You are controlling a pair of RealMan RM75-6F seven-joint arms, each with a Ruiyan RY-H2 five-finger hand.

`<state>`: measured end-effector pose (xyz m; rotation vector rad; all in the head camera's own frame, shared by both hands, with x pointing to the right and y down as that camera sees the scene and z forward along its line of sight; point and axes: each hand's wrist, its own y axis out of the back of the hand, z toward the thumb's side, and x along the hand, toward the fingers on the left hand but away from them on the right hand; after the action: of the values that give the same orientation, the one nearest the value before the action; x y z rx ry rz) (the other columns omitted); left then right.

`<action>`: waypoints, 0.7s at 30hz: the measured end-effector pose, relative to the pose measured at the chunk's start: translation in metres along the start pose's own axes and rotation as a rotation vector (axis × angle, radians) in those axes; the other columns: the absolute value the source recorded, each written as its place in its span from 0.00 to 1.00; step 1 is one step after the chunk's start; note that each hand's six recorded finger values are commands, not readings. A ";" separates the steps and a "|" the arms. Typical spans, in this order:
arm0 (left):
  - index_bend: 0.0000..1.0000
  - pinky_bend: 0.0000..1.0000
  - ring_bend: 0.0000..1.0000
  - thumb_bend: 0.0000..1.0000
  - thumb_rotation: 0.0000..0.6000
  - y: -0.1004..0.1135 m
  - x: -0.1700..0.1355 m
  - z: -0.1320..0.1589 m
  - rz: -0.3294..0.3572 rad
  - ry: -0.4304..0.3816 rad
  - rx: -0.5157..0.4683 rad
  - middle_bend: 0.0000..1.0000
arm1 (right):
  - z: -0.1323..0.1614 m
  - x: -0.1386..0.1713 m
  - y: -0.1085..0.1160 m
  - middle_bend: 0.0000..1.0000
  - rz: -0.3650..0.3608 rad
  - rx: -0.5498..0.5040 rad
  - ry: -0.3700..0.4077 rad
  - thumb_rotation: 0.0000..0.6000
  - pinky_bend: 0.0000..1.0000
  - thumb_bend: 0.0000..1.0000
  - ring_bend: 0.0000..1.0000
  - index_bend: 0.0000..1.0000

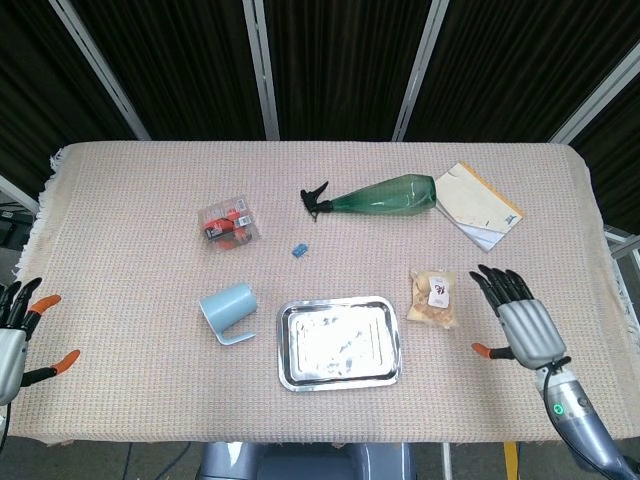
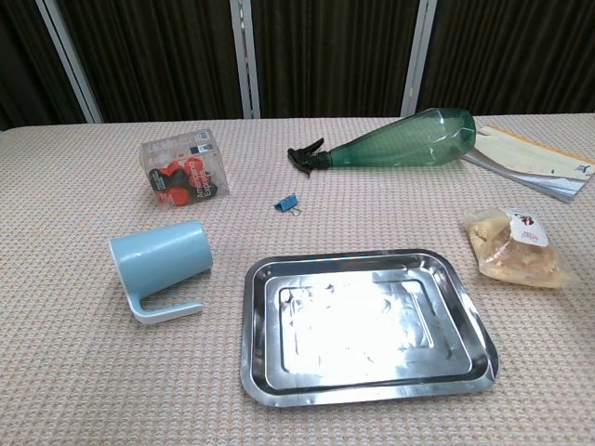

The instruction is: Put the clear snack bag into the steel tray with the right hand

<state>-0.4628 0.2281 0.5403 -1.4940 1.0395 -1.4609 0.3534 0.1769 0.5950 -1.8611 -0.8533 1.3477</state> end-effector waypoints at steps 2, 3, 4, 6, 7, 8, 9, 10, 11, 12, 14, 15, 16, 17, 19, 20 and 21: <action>0.23 0.00 0.00 0.04 0.79 0.000 0.000 0.000 -0.001 0.000 0.001 0.05 | 0.005 -0.014 -0.003 0.00 0.033 -0.005 0.018 1.00 0.00 0.00 0.00 0.03; 0.23 0.00 0.00 0.04 0.79 0.001 0.000 0.000 -0.001 0.001 0.002 0.05 | 0.007 -0.019 -0.004 0.00 0.048 -0.006 0.025 1.00 0.00 0.00 0.00 0.03; 0.23 0.00 0.00 0.04 0.79 0.001 0.000 0.000 -0.001 0.002 0.002 0.05 | 0.008 -0.025 -0.006 0.00 0.063 -0.007 0.030 1.00 0.00 0.00 0.00 0.03; 0.23 0.00 0.00 0.04 0.79 0.002 -0.001 -0.001 -0.001 0.006 0.004 0.05 | 0.011 -0.037 -0.012 0.00 0.100 -0.008 0.040 1.00 0.00 0.00 0.00 0.03; 0.23 0.00 0.00 0.04 0.79 0.002 -0.001 -0.002 -0.001 0.008 0.005 0.05 | 0.012 -0.043 -0.016 0.00 0.120 -0.007 0.042 1.00 0.00 0.00 0.00 0.03; 0.23 0.00 0.00 0.04 0.80 0.003 -0.001 -0.002 -0.001 0.009 0.005 0.05 | 0.012 -0.048 -0.019 0.00 0.135 -0.006 0.043 1.00 0.00 0.00 0.00 0.03; 0.23 0.00 0.00 0.04 0.80 0.003 -0.002 -0.002 -0.002 0.010 0.006 0.05 | 0.012 -0.053 -0.022 0.00 0.147 -0.004 0.042 1.00 0.01 0.00 0.00 0.03; 0.23 0.00 0.00 0.04 0.80 0.003 -0.002 -0.002 -0.004 0.010 0.007 0.05 | 0.012 -0.058 -0.027 0.00 0.163 -0.004 0.041 1.00 0.01 0.00 0.00 0.03; 0.23 0.00 0.00 0.04 0.80 0.003 -0.002 -0.002 -0.004 0.011 0.007 0.05 | 0.011 -0.062 -0.030 0.00 0.173 -0.004 0.038 1.00 0.01 0.01 0.00 0.03; 0.23 0.00 0.00 0.04 0.80 0.003 -0.002 -0.002 -0.005 0.010 0.007 0.05 | 0.010 -0.065 -0.033 0.00 0.182 -0.007 0.033 1.00 0.01 0.01 0.00 0.03; 0.23 0.00 0.00 0.04 0.80 0.002 -0.001 -0.002 -0.007 0.009 0.005 0.05 | 0.008 -0.071 -0.041 0.00 0.198 -0.012 0.021 1.00 0.01 0.01 0.00 0.03; 0.23 0.00 0.00 0.04 0.80 0.002 -0.001 -0.001 -0.008 0.008 0.004 0.05 | 0.008 -0.074 -0.044 0.00 0.204 -0.013 0.017 1.00 0.01 0.01 0.00 0.03; 0.23 0.00 0.00 0.04 0.79 0.001 -0.001 -0.001 -0.010 0.008 0.004 0.05 | 0.007 -0.077 -0.048 0.00 0.213 -0.014 0.012 1.00 0.01 0.01 0.00 0.03; 0.23 0.00 0.00 0.04 0.80 0.001 -0.001 -0.001 -0.012 0.007 0.003 0.05 | 0.007 -0.079 -0.052 0.00 0.221 -0.015 0.009 1.00 0.01 0.01 0.00 0.03; 0.23 0.00 0.00 0.04 0.80 0.000 -0.001 -0.001 -0.016 0.007 0.002 0.05 | 0.007 -0.083 -0.059 0.00 0.241 -0.017 0.005 1.00 0.01 0.02 0.00 0.03; 0.23 0.00 0.00 0.04 0.80 0.000 -0.001 -0.001 -0.017 0.008 0.002 0.05 | 0.007 -0.084 -0.062 0.00 0.250 -0.016 0.003 1.00 0.01 0.02 0.00 0.04; 0.23 0.00 0.00 0.04 0.79 -0.001 -0.001 -0.001 -0.019 0.009 0.002 0.05 | 0.008 -0.086 -0.065 0.00 0.259 -0.014 0.004 1.00 0.01 0.02 0.00 0.04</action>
<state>-0.4637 0.2291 0.5407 -1.5011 1.0321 -1.4826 0.3167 0.1441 0.6910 -2.0381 -0.6367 1.4951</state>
